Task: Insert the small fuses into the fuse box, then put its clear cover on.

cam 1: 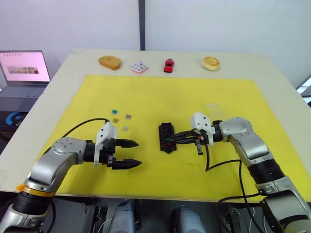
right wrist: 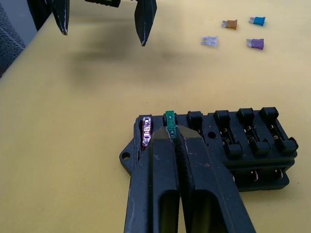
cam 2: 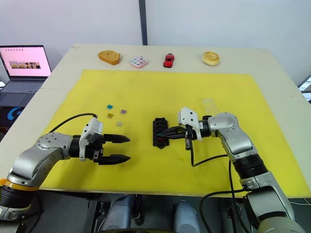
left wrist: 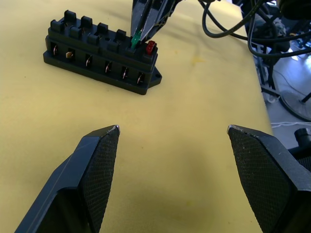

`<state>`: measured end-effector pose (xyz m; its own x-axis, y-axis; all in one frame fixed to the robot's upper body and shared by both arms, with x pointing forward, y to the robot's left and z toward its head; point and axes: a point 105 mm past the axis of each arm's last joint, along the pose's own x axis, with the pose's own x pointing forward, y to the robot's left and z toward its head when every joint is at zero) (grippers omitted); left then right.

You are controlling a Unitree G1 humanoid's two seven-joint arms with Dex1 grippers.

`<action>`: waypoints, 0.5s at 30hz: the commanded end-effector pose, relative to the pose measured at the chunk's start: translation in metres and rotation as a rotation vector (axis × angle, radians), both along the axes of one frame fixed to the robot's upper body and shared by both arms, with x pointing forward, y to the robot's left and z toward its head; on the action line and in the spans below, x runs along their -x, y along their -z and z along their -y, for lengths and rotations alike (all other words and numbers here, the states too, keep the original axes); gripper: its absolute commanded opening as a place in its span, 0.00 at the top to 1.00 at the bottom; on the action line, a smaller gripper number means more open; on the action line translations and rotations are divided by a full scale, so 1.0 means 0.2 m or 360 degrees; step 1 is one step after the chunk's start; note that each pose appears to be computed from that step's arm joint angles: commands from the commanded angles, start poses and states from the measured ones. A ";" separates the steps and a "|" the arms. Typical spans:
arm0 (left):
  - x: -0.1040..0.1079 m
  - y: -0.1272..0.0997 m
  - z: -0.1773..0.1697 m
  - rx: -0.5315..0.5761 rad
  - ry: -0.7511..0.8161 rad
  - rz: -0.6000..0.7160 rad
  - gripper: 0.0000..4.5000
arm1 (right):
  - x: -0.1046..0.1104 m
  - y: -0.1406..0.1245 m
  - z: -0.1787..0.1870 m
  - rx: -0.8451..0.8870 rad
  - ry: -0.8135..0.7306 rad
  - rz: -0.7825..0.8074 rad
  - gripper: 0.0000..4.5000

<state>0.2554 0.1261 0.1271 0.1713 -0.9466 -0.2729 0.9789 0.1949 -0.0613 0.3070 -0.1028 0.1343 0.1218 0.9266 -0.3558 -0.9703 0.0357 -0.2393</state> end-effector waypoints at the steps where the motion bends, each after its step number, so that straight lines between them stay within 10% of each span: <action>1: 0.01 -0.02 0.02 0.0009 0.0036 0.0034 0.17 | 0.00 0.00 0.01 0.0042 -0.0022 0.0020 1.00; 15: 0.00 0.00 0.04 0.0017 0.0029 0.0038 0.17 | 0.00 0.04 0.03 0.0123 -0.0018 -0.0067 1.00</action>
